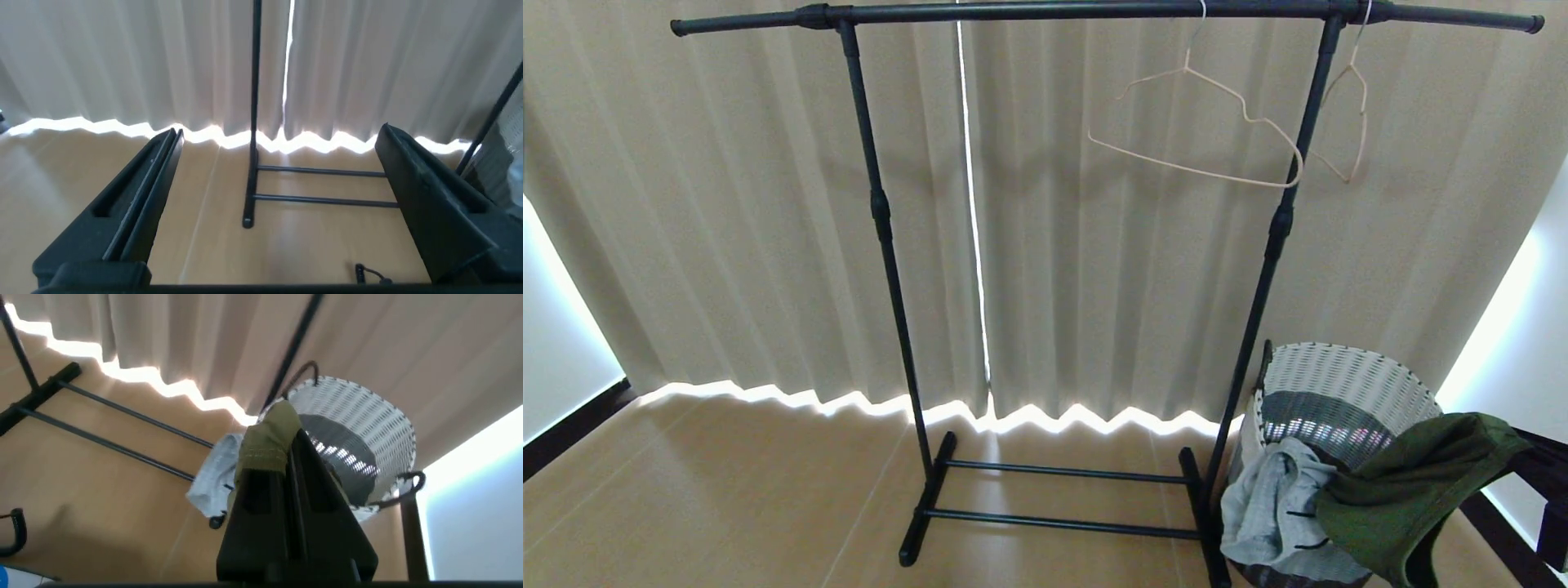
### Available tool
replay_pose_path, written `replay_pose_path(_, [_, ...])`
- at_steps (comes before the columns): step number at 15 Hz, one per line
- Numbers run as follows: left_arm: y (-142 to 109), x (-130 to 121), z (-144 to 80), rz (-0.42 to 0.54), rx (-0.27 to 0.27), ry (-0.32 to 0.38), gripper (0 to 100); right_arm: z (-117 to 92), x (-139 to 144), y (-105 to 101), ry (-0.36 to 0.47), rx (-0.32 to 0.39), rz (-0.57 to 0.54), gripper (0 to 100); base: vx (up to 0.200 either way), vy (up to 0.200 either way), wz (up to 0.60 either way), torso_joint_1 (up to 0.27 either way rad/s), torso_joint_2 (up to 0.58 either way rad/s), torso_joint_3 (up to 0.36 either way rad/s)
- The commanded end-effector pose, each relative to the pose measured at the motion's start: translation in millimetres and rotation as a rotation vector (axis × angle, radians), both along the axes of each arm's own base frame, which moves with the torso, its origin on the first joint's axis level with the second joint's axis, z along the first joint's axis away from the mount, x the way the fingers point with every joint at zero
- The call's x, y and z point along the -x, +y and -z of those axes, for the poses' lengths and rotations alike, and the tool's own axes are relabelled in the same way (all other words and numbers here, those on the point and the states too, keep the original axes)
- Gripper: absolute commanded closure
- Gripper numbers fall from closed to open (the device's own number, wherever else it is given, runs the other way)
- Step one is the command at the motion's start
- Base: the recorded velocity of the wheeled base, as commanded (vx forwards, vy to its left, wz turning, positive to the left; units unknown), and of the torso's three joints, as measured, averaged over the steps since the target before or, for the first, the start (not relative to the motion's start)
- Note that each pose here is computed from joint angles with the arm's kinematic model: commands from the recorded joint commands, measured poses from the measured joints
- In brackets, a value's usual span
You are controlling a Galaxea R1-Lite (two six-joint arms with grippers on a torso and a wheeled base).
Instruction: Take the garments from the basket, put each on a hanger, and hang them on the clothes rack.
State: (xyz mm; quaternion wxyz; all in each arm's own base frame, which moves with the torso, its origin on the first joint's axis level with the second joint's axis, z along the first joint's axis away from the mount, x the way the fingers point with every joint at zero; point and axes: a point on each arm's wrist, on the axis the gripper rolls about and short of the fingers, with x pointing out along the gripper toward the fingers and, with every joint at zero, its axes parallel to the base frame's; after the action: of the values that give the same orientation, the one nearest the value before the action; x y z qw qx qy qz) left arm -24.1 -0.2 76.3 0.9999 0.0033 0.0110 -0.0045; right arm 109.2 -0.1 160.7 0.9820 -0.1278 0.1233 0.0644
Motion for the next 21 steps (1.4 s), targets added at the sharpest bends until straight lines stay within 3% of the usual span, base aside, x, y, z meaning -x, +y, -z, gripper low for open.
replay_pose_path(1, [0.0,-0.2,0.4,-0.001,-0.006,0.002,0,-0.7,-0.5,-0.1,-0.002,0.006,0.001,100,0.0,0.0,0.0,0.0,0.0,0.0])
replay_pose_path(4, [-0.2,-0.2,0.4,0.007,-0.025,0.007,0,-3.5,-1.1,-0.1,-0.007,0.064,-0.013,100,0.0,0.0,0.0,0.0,0.0,0.0])
replay_pose_path(5, [-0.1,-0.2,0.1,0.006,-0.055,0.003,0,-9.0,-1.1,-0.1,-0.002,0.09,-0.021,100,0.0,0.0,0.0,0.0,0.0,0.0])
replay_pose_path(11, [-2.4,0.9,-5.1,0.108,-0.054,-0.035,0,-40.9,4.3,0.4,-0.004,0.093,-0.034,100,0.0,0.0,0.0,0.0,0.0,0.0])
replay_pose_path(14, [-5.9,9.3,-33.8,0.274,-0.066,-0.14,0,-57.2,3.8,3.1,-0.047,0.091,-0.059,100,0.0,0.0,0.0,0.0,0.0,0.0])
replay_pose_path(17, [-6.5,0.6,-64.6,0.309,-0.063,-0.095,0,-63.6,4.6,12.9,-0.07,0.059,-0.143,100,0.0,0.0,0.0,0.0,0.0,0.0])
replay_pose_path(19, [-6.7,-27.3,-101.8,0.311,-0.046,-0.008,0,-68.6,3.2,21.5,-0.072,0.004,-0.209,100,0.0,0.0,0.0,0.0,0.0,0.0])
replay_pose_path(20, [-6.7,-32.4,-106.3,0.311,-0.045,0.0,0,-70.3,3.2,23.0,-0.076,-0.003,-0.221,100,0.0,0.0,0.0,0.0,0.0,0.0])
replay_pose_path(21, [-7.1,-53.1,-118.1,0.318,-0.04,0.033,0,-75.0,1.2,29.3,-0.074,-0.045,-0.264,100,0.0,0.0,0.0,0.0,0.0,0.0])
